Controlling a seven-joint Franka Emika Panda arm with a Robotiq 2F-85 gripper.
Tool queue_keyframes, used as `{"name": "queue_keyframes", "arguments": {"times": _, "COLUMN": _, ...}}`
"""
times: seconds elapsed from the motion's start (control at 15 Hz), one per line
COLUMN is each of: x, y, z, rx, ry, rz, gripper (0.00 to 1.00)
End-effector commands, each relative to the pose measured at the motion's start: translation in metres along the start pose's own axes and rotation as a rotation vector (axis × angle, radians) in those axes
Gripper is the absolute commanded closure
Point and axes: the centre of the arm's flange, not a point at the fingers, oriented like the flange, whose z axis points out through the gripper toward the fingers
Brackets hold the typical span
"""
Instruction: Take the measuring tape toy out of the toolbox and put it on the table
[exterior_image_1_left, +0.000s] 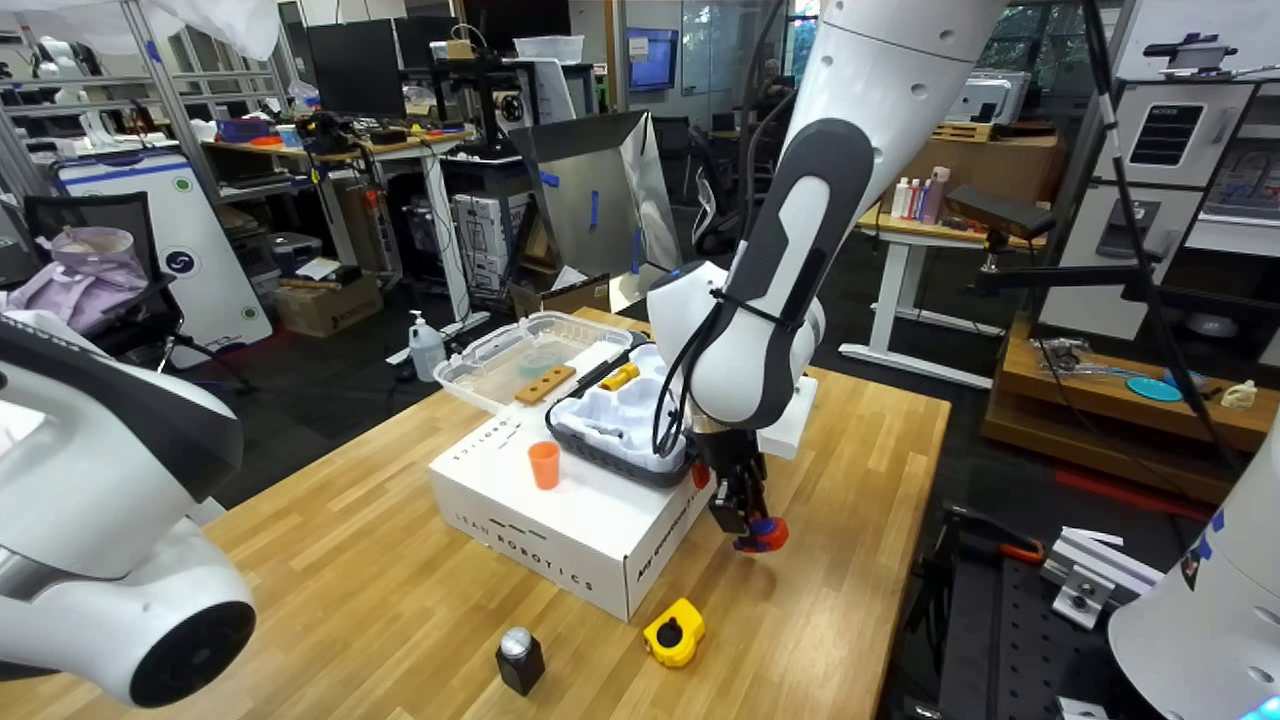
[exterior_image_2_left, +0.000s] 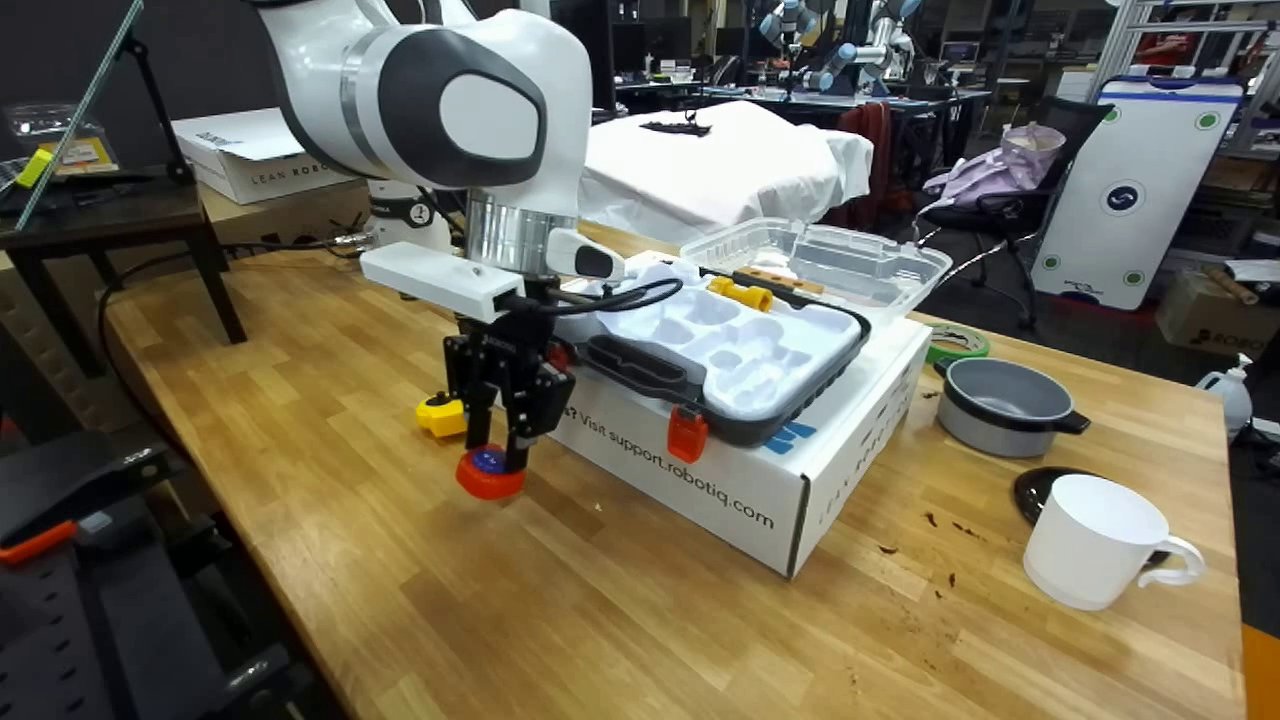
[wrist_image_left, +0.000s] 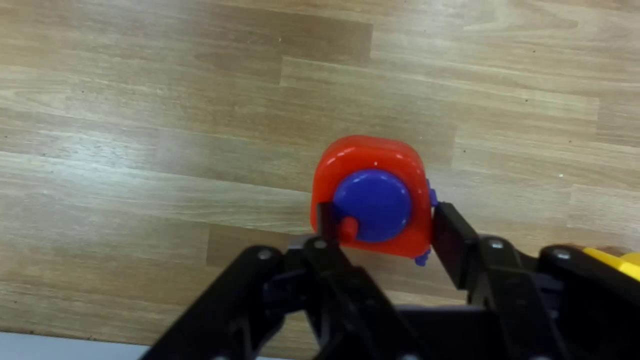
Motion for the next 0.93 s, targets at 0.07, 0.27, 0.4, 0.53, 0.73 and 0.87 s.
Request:
{"name": "queue_keyframes", "arguments": {"times": 0.07, "x": 0.0016, "y": -0.007, "z": 0.0082, "rx": 0.035, "ry": -0.014, "rz": -0.01, "gripper": 0.74}}
{"name": "queue_keyframes", "arguments": {"times": 0.27, "x": 0.0001, "y": -0.0087, "z": 0.0115, "rx": 0.046, "ry": -0.02, "rz": -0.01, "gripper": 0.74}}
{"name": "queue_keyframes", "arguments": {"times": 0.4, "x": 0.0001, "y": -0.0079, "z": 0.011, "rx": 0.05, "ry": -0.02, "rz": -0.006, "gripper": 0.74}}
{"name": "queue_keyframes", "arguments": {"times": 0.53, "x": 0.0001, "y": -0.0066, "z": 0.0096, "rx": 0.051, "ry": -0.017, "rz": -0.002, "gripper": 0.74}}
{"name": "queue_keyframes", "arguments": {"times": 0.73, "x": 0.0003, "y": -0.0046, "z": 0.0077, "rx": 0.054, "ry": -0.014, "rz": 0.005, "gripper": 0.74}}
{"name": "queue_keyframes", "arguments": {"times": 0.87, "x": 0.0004, "y": -0.0038, "z": 0.0073, "rx": 0.055, "ry": -0.018, "rz": 0.009, "gripper": 0.24}}
